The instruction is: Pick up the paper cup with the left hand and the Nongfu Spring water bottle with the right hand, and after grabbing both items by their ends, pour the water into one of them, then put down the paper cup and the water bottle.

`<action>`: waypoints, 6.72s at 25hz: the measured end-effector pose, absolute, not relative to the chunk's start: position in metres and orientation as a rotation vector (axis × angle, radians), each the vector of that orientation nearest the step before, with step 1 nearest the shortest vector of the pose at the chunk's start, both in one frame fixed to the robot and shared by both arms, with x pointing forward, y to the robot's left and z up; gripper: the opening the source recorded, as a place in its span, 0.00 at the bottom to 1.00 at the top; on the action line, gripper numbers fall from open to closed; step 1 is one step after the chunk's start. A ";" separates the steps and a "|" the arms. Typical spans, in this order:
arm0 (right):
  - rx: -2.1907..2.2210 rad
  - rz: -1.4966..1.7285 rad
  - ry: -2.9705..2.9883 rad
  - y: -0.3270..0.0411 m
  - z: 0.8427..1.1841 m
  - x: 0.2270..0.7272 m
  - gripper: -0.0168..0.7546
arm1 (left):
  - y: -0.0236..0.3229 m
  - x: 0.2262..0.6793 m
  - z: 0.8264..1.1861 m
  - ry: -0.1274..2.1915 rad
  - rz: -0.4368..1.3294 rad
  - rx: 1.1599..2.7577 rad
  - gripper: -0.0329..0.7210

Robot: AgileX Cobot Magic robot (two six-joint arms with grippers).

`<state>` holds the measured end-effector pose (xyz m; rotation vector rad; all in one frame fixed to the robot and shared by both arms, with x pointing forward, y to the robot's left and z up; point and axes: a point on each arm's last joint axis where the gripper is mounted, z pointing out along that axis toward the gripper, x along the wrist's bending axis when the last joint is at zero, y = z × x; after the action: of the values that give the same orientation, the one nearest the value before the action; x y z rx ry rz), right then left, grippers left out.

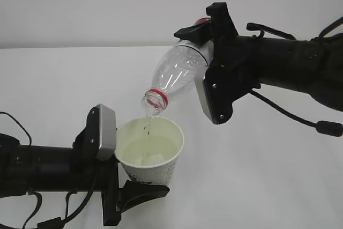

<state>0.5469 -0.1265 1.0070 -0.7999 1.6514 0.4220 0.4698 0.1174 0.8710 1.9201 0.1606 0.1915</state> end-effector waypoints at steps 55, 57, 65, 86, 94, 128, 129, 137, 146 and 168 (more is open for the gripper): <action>-0.570 0.599 1.727 -0.127 1.010 0.548 0.68 | 0.118 0.472 0.871 0.192 0.207 1.922 0.72; -0.536 0.618 1.737 -0.127 1.011 0.549 0.68 | 0.118 0.473 0.871 0.198 0.211 1.920 0.72; -0.449 0.674 1.765 -0.128 1.011 0.549 0.68 | 0.118 0.473 0.871 0.202 0.213 1.919 0.72; -0.144 0.841 1.821 -0.131 1.013 0.553 0.68 | 0.118 0.473 0.871 0.202 0.213 1.919 0.72; 0.019 0.886 1.816 -0.136 1.015 0.557 0.68 | 0.118 0.473 0.871 0.206 0.214 1.918 0.72; 0.674 1.108 1.720 -0.152 1.017 0.566 0.68 | 0.119 0.475 0.871 0.226 0.225 1.913 0.72; 0.697 1.110 1.713 -0.153 1.017 0.566 0.68 | 0.119 0.475 0.871 0.226 0.225 1.913 0.72; 0.803 1.120 1.685 -0.157 1.016 0.568 0.68 | 0.119 0.475 0.871 0.227 0.225 1.912 0.72; 0.829 1.117 1.693 -0.158 1.014 0.568 0.68 | 0.119 0.475 0.871 0.230 0.227 1.912 0.72; 0.944 1.089 1.572 -0.181 0.981 0.541 0.68 | 0.119 0.475 0.871 0.233 0.228 1.911 0.72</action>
<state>0.5411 -0.1813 0.9807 0.9438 1.5720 1.0890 0.4753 0.1188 0.8713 1.9108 0.2333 0.2284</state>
